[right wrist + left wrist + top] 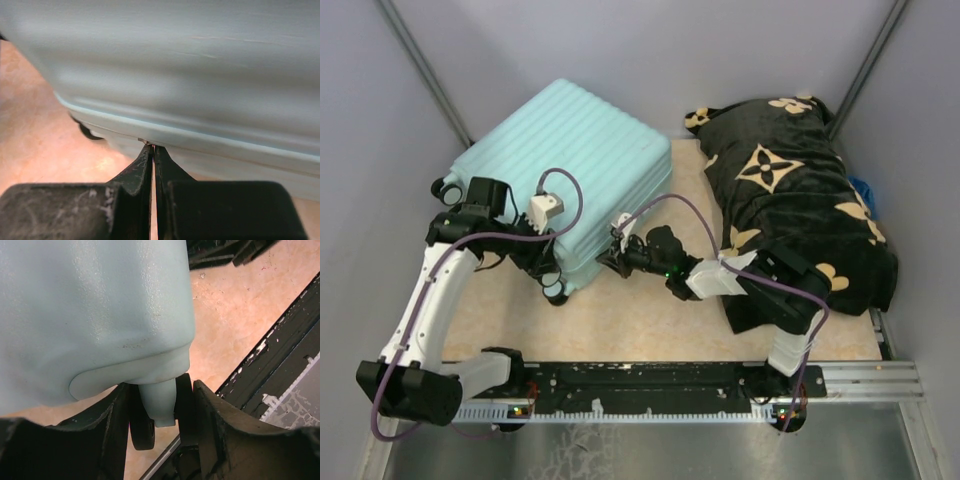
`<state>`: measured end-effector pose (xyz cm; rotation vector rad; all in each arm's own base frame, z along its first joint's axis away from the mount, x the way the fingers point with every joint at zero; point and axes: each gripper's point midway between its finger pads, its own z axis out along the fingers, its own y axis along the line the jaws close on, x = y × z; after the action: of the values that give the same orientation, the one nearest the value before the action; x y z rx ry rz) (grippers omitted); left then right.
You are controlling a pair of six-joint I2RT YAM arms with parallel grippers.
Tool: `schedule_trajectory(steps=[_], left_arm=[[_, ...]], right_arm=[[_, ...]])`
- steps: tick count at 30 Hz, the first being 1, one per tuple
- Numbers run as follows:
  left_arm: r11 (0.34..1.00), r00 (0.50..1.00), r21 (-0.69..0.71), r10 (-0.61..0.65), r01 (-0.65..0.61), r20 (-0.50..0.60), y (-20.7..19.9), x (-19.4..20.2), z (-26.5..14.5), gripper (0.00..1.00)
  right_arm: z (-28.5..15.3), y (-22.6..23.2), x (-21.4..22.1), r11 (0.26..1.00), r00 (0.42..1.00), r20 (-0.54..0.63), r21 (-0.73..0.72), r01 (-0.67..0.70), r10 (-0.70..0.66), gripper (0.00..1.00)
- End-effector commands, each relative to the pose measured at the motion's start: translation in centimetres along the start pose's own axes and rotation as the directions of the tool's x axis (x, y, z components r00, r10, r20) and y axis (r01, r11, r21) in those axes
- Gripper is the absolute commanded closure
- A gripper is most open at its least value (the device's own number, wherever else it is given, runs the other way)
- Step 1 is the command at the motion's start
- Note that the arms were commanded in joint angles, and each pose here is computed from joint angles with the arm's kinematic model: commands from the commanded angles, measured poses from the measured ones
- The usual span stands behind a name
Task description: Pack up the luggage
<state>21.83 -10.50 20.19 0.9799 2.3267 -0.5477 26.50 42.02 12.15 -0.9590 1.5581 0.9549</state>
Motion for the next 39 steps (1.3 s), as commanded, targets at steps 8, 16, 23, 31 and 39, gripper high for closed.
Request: schedule_trajectory(steps=[8, 16, 23, 31, 39], left_arm=[[0.984, 0.971, -0.028, 0.168, -0.175, -0.173, 2.7, 3.1, 0.9, 1.00], [0.962, 0.934, 0.026, 0.271, -0.273, -0.234, 2.4, 5.4, 0.9, 1.00], [0.950, 0.911, 0.066, 0.311, -0.305, -0.269, 2.0, 6.7, 0.7, 1.00], [0.926, 0.874, 0.089, 0.377, -0.368, -0.306, 1.8, 8.3, 0.1, 1.00], [0.901, 0.831, 0.116, 0.430, -0.417, -0.353, 1.9, 10.0, -0.4, 1.00]], right_arm=[[-5.8, -16.2, -4.3, 0.883, 0.992, 0.038, 0.461, 0.089, -0.120, 1.00], [-7.7, -20.6, -4.1, 0.856, 0.987, 0.010, 0.501, 0.132, -0.159, 1.00], [-7.8, -19.6, -3.3, 0.884, 0.989, 0.000, 0.448, 0.135, -0.151, 1.00], [-8.6, -18.3, -1.8, 0.899, 0.994, -0.021, 0.424, 0.109, -0.111, 1.00], [-9.6, -16.1, -0.3, 0.917, 0.999, -0.035, 0.395, 0.051, -0.041, 1.00]])
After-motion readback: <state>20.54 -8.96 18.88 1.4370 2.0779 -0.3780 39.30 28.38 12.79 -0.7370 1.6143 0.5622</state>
